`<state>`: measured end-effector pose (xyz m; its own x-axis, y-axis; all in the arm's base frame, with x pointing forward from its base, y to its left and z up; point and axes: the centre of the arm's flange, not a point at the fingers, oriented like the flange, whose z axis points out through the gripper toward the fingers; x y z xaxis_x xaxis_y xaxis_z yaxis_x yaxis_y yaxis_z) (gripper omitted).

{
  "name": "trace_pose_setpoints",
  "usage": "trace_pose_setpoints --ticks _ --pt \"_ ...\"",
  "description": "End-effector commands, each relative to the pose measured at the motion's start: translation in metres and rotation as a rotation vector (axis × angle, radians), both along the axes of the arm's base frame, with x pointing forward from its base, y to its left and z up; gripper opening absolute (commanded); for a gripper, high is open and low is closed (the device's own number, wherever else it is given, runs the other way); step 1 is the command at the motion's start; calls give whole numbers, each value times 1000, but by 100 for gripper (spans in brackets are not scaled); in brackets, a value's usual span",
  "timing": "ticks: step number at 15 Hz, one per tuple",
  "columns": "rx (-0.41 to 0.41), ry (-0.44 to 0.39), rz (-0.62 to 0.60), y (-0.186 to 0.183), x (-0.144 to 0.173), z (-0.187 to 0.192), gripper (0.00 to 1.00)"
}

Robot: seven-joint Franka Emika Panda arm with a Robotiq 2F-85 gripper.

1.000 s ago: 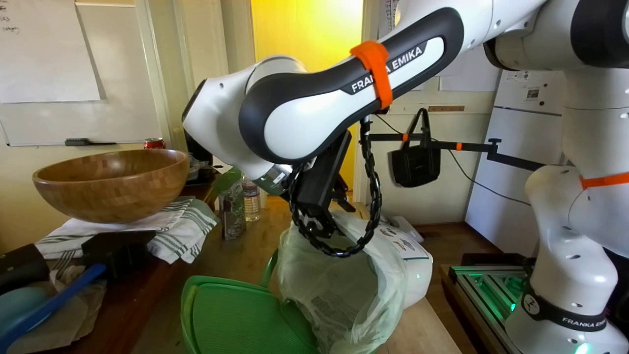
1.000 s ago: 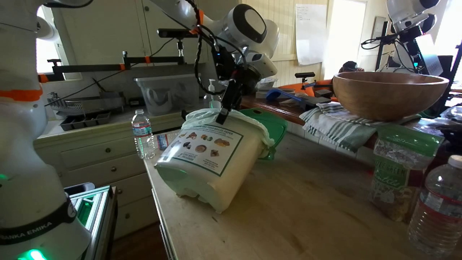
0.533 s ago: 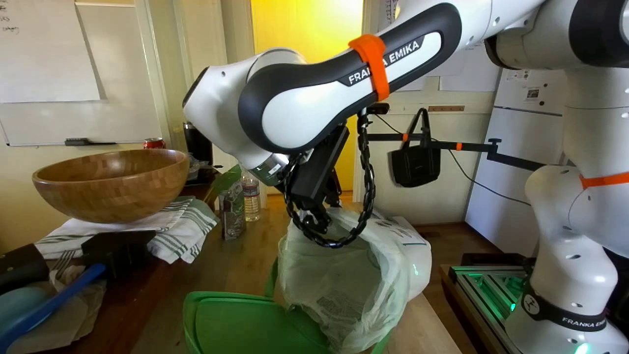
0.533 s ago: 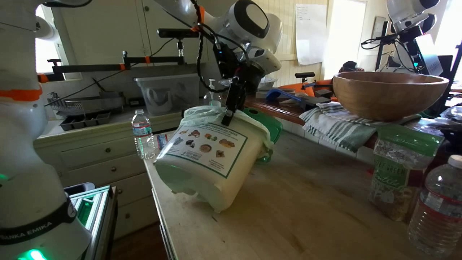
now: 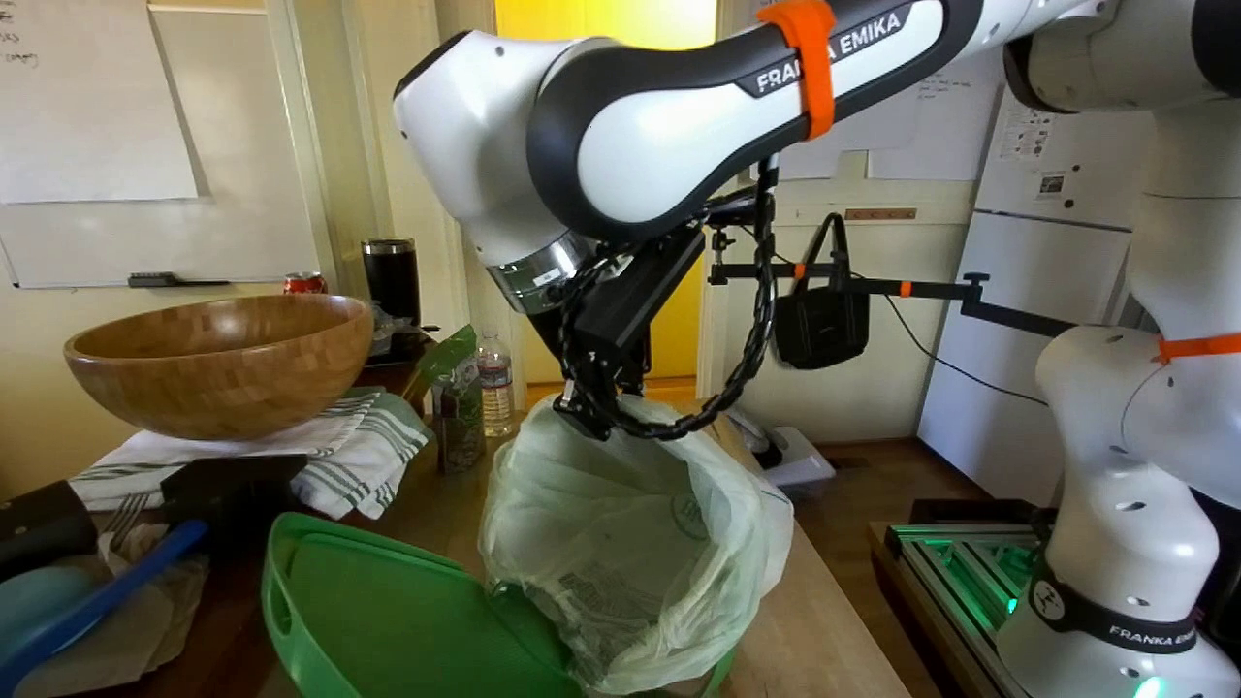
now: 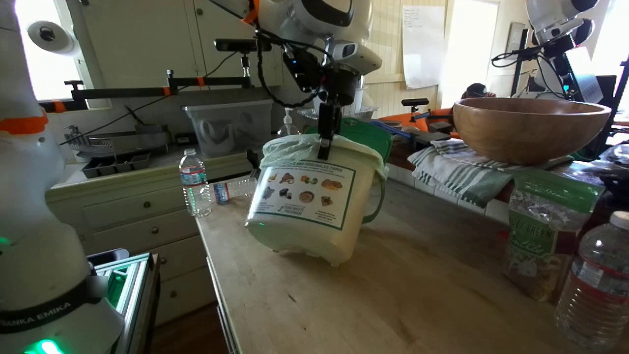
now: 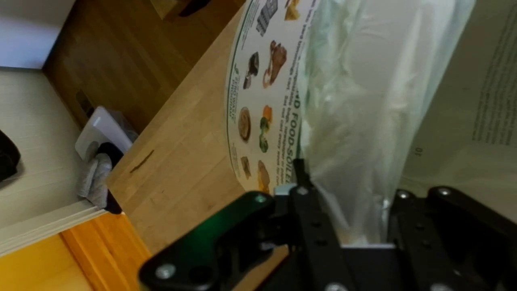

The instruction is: Put the bin in an upright position

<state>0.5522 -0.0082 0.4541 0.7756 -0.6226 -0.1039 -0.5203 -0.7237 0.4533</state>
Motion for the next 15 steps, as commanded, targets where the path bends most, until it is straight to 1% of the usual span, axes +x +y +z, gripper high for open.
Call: trace_pose_setpoints --ticks 1,5,9,13,15 --pt "84 -140 -30 -6 -36 8 4" --pt "187 -252 -81 -15 -58 12 4" --pt "265 -368 -136 -33 -70 12 4" --pt "345 -420 -192 -49 -84 1 4" --pt "368 -444 -218 -53 -92 -2 4"
